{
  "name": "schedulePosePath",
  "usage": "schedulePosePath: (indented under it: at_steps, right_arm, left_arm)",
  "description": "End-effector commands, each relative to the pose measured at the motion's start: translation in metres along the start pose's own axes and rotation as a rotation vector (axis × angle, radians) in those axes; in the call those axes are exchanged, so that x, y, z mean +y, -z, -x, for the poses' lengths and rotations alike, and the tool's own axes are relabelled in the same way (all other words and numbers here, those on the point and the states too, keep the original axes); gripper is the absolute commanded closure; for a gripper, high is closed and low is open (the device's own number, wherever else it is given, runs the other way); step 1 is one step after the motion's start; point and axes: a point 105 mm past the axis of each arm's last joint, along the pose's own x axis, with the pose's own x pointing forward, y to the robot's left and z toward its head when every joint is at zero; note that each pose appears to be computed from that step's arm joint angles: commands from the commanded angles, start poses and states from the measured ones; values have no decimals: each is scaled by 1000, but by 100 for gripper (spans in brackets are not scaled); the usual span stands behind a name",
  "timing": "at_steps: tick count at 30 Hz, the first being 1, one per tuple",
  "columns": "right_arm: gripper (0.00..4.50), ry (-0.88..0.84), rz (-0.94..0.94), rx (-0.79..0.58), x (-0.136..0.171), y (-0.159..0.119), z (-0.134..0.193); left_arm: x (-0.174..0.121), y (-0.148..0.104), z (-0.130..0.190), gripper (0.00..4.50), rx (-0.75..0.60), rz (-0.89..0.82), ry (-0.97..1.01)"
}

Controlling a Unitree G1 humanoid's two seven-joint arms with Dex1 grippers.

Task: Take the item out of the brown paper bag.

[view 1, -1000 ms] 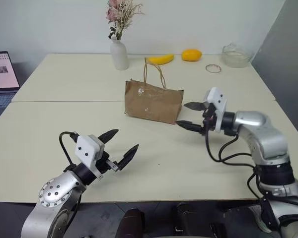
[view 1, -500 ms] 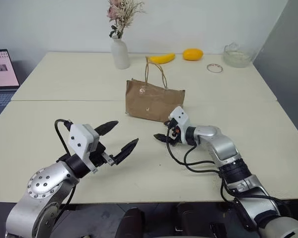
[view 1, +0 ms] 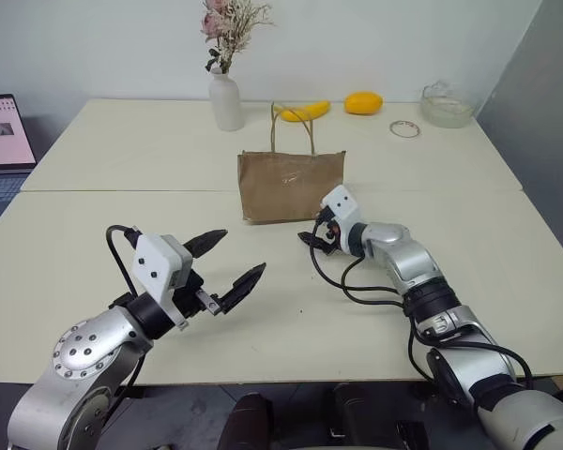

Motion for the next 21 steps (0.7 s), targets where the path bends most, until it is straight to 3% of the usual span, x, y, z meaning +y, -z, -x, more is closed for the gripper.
schedulePosePath:
  at_steps: [1, 4, 6, 9, 14, 18, 21]
  right_arm:
    - [49, -60, 36, -100, 9, -27, 15]
    - [49, -104, 51, -142, 22, -34, 32]
    - [49, -66, 27, -253, 26, -51, 58]
    - [44, -17, 21, -369, 37, -64, 95]
    - [44, 1, 12, -392, 54, -67, 133]
    - [44, -17, 73, -310, 60, -57, 160]
    - [44, -8, 83, -288, 61, -56, 171]
  left_arm:
    - [-2, -10, -3, 0, -30, -30, 15]
    - [5, -12, -8, 0, -36, -43, 2]
    - [29, -16, -20, 0, -53, -72, -53]
    - [64, -23, -36, 61, -78, -109, -115]
    - [107, -35, -63, 217, -82, -204, -113]
    - [145, -50, -99, 350, -66, -292, -109]
    - [163, -48, -121, 447, -9, -309, -109]
